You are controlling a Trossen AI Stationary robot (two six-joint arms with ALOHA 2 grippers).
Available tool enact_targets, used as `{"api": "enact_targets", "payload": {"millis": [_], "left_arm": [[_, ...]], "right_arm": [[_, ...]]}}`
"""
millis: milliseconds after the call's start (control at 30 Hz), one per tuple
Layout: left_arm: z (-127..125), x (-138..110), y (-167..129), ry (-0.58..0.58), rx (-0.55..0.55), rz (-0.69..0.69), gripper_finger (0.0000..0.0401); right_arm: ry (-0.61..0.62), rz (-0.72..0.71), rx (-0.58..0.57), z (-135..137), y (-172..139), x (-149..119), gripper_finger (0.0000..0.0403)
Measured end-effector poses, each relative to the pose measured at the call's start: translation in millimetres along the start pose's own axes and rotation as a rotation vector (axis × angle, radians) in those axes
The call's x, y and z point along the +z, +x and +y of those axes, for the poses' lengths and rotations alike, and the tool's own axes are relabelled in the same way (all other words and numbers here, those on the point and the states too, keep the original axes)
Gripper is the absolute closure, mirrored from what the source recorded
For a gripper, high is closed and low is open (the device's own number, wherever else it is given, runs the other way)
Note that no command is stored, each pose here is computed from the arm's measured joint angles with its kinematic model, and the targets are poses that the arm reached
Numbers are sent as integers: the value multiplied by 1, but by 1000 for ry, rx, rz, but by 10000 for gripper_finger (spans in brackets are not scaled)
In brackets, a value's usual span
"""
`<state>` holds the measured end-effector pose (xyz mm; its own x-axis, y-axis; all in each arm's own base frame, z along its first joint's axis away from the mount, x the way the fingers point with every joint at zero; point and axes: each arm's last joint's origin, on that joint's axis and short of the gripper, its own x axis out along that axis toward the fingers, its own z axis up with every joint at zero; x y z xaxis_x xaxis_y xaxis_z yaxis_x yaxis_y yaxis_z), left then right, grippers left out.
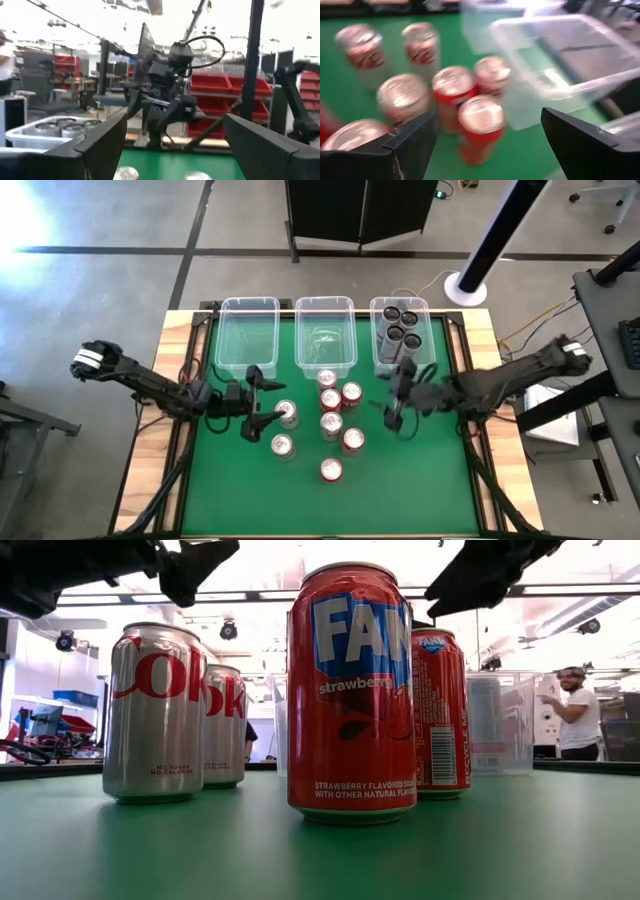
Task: Sort soda cans
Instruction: Put the bottom right orange soda can into the top center transparent bin
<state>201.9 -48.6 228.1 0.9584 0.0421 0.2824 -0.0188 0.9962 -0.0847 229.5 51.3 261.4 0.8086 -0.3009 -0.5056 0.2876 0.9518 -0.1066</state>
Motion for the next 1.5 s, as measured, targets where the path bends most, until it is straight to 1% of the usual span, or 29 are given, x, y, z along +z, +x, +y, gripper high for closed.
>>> {"api": "enact_targets", "payload": {"millis": [100,133,200,300,400,533,667,800,900,967,1100,1167,1267,1333,1400,1500], "left_arm": [[0,-7,0,2,-3,56,85],[0,-10,1,8,-3,72,85],[0,-14,2,26,18,92,85],[0,-15,8,36,51,101,85],[-2,-15,12,47,51,104,85],[-2,-16,14,49,51,109,85],[-2,-15,14,25,53,103,85],[-1,-14,13,14,66,98,85],[2,-14,12,20,172,97,85],[3,-15,12,26,208,108,85],[2,-17,11,17,200,128,85],[2,-12,14,11,219,101,85],[1,-4,21,33,232,72,85],[-1,-3,23,42,224,90,85],[-3,-5,25,37,220,124,85],[-5,-5,25,29,210,135,85]], "right_arm": [[16,70,34,23,13,-14,62],[2,98,53,29,17,-18,61],[-30,144,75,39,25,-27,57],[-47,173,105,48,34,-34,51],[-35,174,160,53,36,-28,49],[-30,169,254,55,30,-18,48],[-77,209,299,55,27,-19,43],[-70,209,345,58,29,-19,38],[-70,215,356,63,36,-22,34],[-65,212,374,67,42,-24,32],[-74,197,382,77,56,-30,32],[-58,204,374,80,61,-31,32],[-63,221,360,84,69,-31,32],[-65,224,361,87,73,-28,33],[-64,221,367,92,76,-24,40],[-96,288,349,96,83,-26,64]]}}
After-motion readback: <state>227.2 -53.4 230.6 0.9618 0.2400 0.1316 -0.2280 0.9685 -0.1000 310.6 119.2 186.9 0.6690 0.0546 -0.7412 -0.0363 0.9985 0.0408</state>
